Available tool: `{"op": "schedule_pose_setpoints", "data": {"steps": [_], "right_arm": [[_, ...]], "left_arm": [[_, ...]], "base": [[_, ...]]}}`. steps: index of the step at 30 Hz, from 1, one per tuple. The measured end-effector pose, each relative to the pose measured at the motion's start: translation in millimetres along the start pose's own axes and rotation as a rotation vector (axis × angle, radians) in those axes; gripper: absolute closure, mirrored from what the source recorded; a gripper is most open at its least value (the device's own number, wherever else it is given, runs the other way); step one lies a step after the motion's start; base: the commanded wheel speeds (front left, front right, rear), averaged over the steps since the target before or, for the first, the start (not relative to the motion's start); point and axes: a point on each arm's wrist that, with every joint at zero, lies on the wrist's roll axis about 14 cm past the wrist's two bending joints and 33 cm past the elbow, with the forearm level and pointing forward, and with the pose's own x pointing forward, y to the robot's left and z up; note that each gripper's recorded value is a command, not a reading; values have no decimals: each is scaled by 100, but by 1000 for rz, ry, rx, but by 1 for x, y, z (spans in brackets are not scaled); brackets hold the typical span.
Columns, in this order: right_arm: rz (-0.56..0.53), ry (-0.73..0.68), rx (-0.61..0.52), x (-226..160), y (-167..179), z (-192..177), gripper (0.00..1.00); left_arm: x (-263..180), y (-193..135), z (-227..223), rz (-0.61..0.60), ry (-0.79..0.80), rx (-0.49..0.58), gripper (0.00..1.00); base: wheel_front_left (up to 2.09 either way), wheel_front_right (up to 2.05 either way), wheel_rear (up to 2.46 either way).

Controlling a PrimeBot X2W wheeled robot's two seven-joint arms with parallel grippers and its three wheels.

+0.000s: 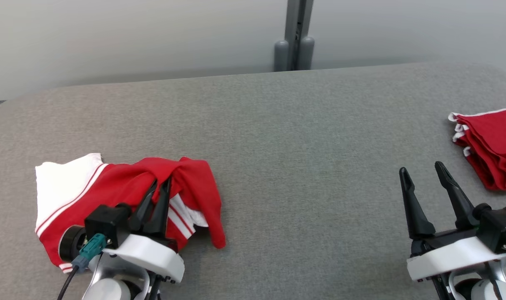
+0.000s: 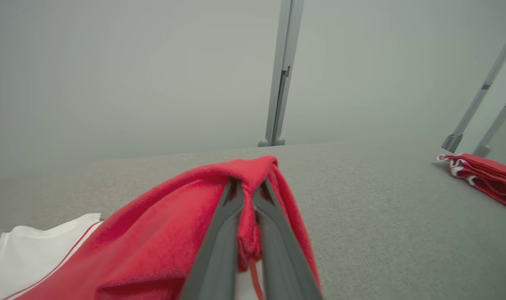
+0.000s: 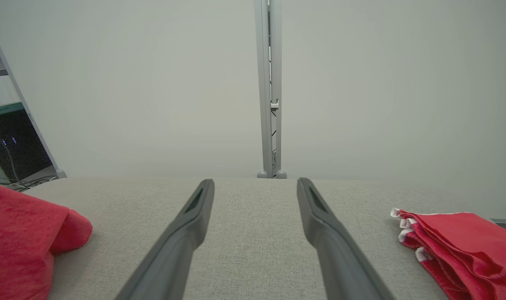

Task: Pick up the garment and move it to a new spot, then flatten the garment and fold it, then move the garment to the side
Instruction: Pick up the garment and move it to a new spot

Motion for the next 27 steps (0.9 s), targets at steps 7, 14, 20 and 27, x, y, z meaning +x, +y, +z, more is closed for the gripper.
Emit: {"op": "schedule_pose_setpoints", "data": {"steps": [7,14,20,27], "right_arm": [[-116,-27,-2,-12,-36,6,0],[-222,-1,4,-25,-67,-8,0],[-317,50,5,-39,-94,-28,0],[-351,64,8,-43,-104,-36,0]], "left_arm": [[55,-99,2,-301,-11,2,100],[97,-172,-18,-518,28,10,100],[99,-205,-86,-635,209,3,100],[92,-212,-111,-666,259,-23,0]], "base": [[0,0,0],[0,0,0],[0,0,0],[0,0,0]]}}
